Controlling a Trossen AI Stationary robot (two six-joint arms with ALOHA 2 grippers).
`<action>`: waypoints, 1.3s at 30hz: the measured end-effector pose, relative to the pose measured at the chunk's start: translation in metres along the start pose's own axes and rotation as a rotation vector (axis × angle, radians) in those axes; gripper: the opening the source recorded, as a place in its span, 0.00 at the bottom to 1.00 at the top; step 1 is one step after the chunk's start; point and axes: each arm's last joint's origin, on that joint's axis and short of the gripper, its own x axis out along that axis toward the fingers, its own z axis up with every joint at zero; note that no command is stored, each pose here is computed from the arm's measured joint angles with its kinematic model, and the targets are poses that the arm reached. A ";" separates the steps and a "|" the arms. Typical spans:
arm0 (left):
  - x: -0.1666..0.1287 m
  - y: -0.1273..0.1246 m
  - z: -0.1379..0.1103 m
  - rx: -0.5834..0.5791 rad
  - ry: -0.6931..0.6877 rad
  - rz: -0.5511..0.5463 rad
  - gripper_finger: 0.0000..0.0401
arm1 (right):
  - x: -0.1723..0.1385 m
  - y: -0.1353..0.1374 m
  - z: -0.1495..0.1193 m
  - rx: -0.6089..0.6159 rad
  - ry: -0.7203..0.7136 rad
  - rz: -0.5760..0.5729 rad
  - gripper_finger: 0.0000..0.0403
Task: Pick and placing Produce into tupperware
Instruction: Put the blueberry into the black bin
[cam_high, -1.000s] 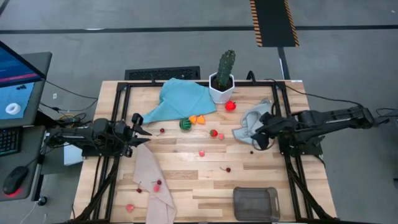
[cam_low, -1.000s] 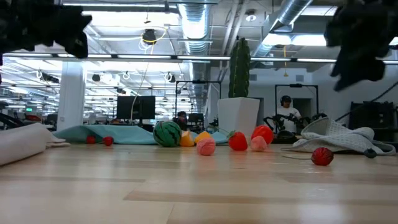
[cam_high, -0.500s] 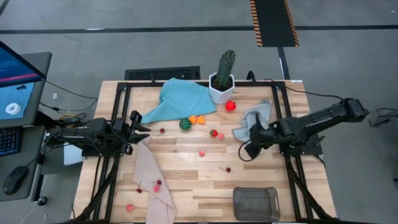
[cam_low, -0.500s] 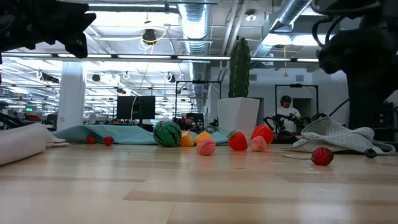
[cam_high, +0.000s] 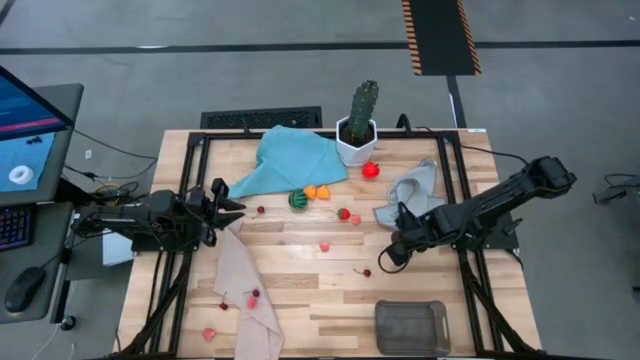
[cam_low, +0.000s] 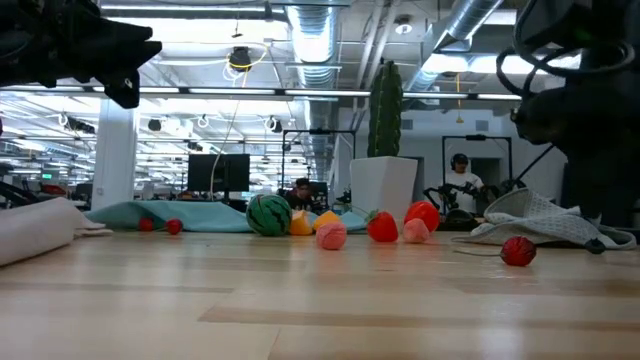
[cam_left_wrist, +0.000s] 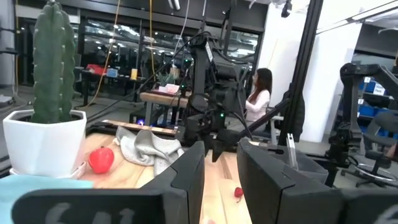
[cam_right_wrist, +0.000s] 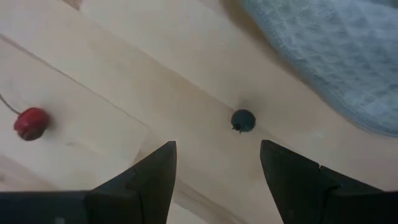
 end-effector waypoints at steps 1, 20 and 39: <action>0.000 0.000 0.000 -0.001 0.000 0.000 0.21 | 0.002 0.001 0.000 -0.001 0.001 -0.004 0.63; 0.000 0.000 0.000 -0.074 0.000 -0.001 0.21 | 0.023 0.002 0.004 -0.018 -0.002 -0.115 0.63; 0.000 0.000 0.000 -0.083 0.001 -0.001 0.21 | 0.023 0.004 0.004 -0.020 -0.004 -0.098 0.57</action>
